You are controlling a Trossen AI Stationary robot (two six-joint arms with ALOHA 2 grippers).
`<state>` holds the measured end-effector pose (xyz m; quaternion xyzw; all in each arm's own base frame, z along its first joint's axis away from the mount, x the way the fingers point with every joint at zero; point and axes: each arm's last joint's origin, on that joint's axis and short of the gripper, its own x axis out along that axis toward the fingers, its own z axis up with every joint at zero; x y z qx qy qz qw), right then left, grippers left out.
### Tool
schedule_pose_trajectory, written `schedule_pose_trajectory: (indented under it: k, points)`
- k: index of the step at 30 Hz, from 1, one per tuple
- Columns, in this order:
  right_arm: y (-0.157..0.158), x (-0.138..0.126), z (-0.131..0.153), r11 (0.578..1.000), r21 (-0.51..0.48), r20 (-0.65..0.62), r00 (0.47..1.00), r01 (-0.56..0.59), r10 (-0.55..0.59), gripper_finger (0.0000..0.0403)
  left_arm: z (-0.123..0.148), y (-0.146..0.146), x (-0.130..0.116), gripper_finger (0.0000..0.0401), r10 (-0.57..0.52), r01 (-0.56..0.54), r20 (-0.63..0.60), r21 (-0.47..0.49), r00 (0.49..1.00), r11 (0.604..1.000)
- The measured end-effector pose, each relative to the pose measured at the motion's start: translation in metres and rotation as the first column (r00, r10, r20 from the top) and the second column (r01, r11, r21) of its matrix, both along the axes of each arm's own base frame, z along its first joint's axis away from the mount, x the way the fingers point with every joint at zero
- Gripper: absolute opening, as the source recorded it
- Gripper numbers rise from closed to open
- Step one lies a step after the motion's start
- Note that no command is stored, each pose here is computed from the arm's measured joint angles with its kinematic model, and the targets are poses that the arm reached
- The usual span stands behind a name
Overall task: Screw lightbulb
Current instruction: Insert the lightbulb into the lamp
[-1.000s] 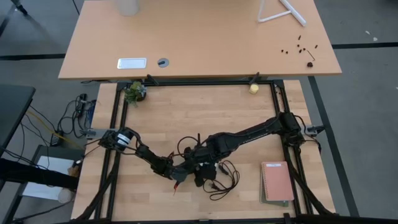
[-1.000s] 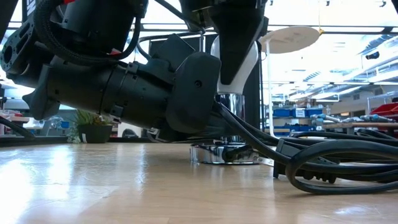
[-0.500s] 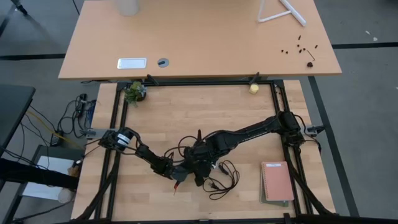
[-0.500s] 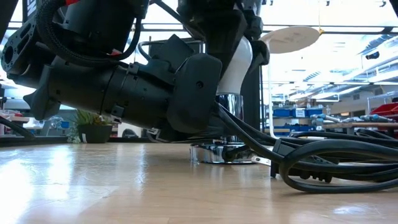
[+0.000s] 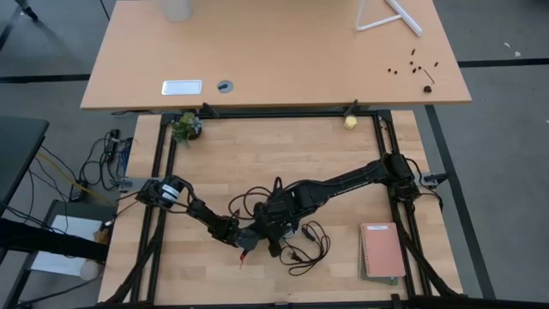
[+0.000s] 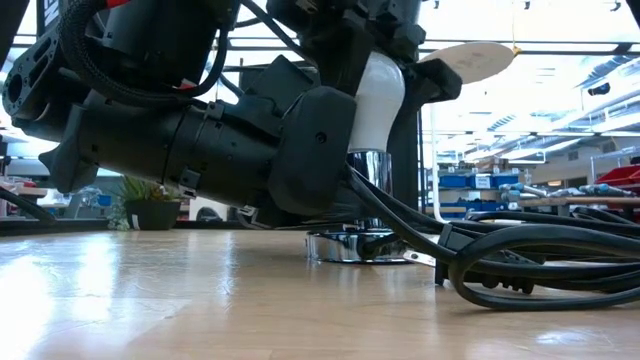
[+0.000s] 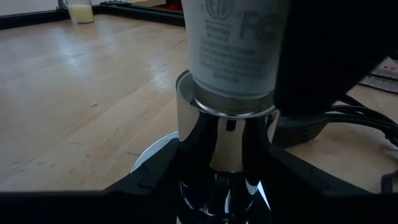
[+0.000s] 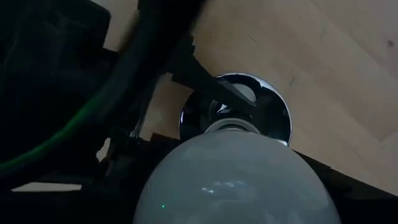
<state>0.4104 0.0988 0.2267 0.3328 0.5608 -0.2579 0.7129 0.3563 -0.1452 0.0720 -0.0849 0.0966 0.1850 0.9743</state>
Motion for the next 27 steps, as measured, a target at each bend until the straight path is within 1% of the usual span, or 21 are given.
schedule_pose_trajectory:
  k: [4, 6, 11, 15, 18, 23, 27]
  points:
    - [0.002, 0.000, 0.000, 0.997, -0.016, 0.006, 0.997, -0.074, 0.074, 0.0270, 0.000, 0.000, 0.000, 0.0195, 0.000, 0.000, -0.002, 0.005, 1.000, 1.000]
    - [0.002, 0.001, 0.000, 0.993, -0.038, 0.016, 0.994, -0.110, 0.111, 0.0279, 0.000, 0.000, 0.000, 0.0195, 0.000, 0.000, -0.002, 0.005, 1.000, 1.000]
    - [-0.001, 0.002, 0.003, 0.985, -0.059, 0.034, 0.986, -0.162, 0.164, 0.0322, 0.000, 0.000, 0.000, 0.0195, -0.004, 0.004, -0.004, 0.008, 1.000, 1.000]
    - [-0.002, 0.000, 0.008, 0.983, -0.071, 0.043, 0.984, -0.168, 0.171, 0.0357, 0.000, 0.000, 0.000, 0.0195, -0.008, 0.008, -0.005, 0.008, 1.000, 1.000]
    - [-0.002, -0.003, 0.014, 0.983, -0.072, 0.054, 0.983, -0.169, 0.173, 0.0373, 0.000, 0.000, 0.000, 0.0195, -0.008, 0.008, -0.005, 0.008, 1.000, 1.000]
    - [-0.004, -0.005, 0.024, 0.981, -0.073, 0.079, 0.979, -0.180, 0.186, 0.0381, 0.000, 0.000, 0.000, 0.0195, -0.008, 0.009, -0.006, 0.009, 1.000, 1.000]
    - [-0.006, -0.011, 0.040, 0.975, -0.072, 0.116, 0.970, -0.208, 0.215, 0.0378, 0.000, 0.000, 0.000, 0.0195, -0.008, 0.008, -0.010, 0.010, 1.000, 1.000]
